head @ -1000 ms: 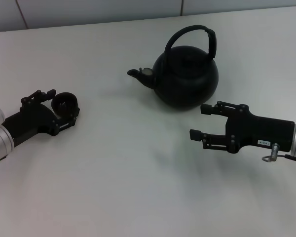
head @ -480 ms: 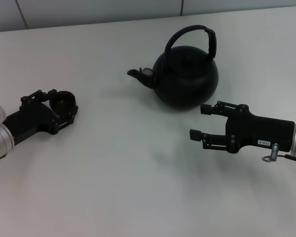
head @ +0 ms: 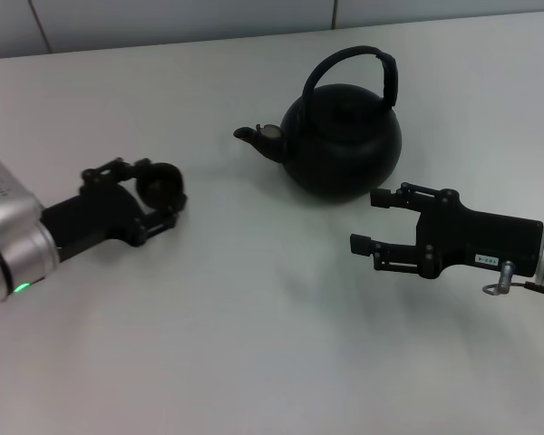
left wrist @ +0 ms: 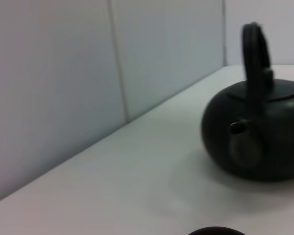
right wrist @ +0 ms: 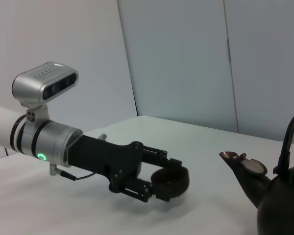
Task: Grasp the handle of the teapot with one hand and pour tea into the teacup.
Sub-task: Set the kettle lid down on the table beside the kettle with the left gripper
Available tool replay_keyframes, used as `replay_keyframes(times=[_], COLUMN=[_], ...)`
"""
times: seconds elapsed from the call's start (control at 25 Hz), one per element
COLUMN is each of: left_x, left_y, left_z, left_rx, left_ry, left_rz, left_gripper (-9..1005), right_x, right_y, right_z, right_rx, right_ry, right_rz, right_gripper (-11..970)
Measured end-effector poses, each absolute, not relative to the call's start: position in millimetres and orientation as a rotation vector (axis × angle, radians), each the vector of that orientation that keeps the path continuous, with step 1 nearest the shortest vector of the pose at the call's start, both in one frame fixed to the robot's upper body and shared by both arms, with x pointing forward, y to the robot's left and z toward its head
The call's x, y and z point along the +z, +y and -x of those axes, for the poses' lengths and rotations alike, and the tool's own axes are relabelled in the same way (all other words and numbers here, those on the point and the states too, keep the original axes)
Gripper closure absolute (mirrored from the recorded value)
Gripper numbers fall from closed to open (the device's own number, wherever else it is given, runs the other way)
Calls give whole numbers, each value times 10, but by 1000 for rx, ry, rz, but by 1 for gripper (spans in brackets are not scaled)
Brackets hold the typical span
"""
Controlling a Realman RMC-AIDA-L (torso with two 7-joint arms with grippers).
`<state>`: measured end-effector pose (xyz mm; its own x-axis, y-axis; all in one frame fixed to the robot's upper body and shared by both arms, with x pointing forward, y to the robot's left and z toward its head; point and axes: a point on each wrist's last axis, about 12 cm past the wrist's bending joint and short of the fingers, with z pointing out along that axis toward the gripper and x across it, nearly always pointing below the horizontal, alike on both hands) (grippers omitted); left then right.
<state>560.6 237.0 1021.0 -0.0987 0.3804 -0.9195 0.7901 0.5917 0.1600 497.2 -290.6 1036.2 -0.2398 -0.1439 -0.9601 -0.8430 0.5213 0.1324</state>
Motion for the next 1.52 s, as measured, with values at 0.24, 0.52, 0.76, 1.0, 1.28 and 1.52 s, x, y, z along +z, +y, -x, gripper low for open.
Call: replay_keyframes(times=[0.24,0.52,0.76,1.0,1.28,1.52], left_x=[10243,10220,10192,10155,10132,10131], left_y=[2158,1963,1968,1964,1946,1946], left_z=[-5645,-5644,-5663,-5647,-5626,-5619], left_rx=[-510,-521,-493,-470,-458,-462], left_ry=[1675,1661,1691,1701,1698,1695], left_rz=[-1015,-1071,-1070,-1089,-1096,-1096], left_gripper=[288,279,271,263,253,245], right_x=[10349,10344,10340,10341,10346,10346], right_y=[-2905,-2903,-2905,-2904,-2899,-2899], right_z=[-4954,-4949,-4943,-4945,-4954,-4954], right_rx=[829,830,830,830,830,830], right_ry=[1708,1708,1710,1709,1707,1707], right_rz=[837,834,833,833,836,836], right_gripper=[175,175,175,176,176,176])
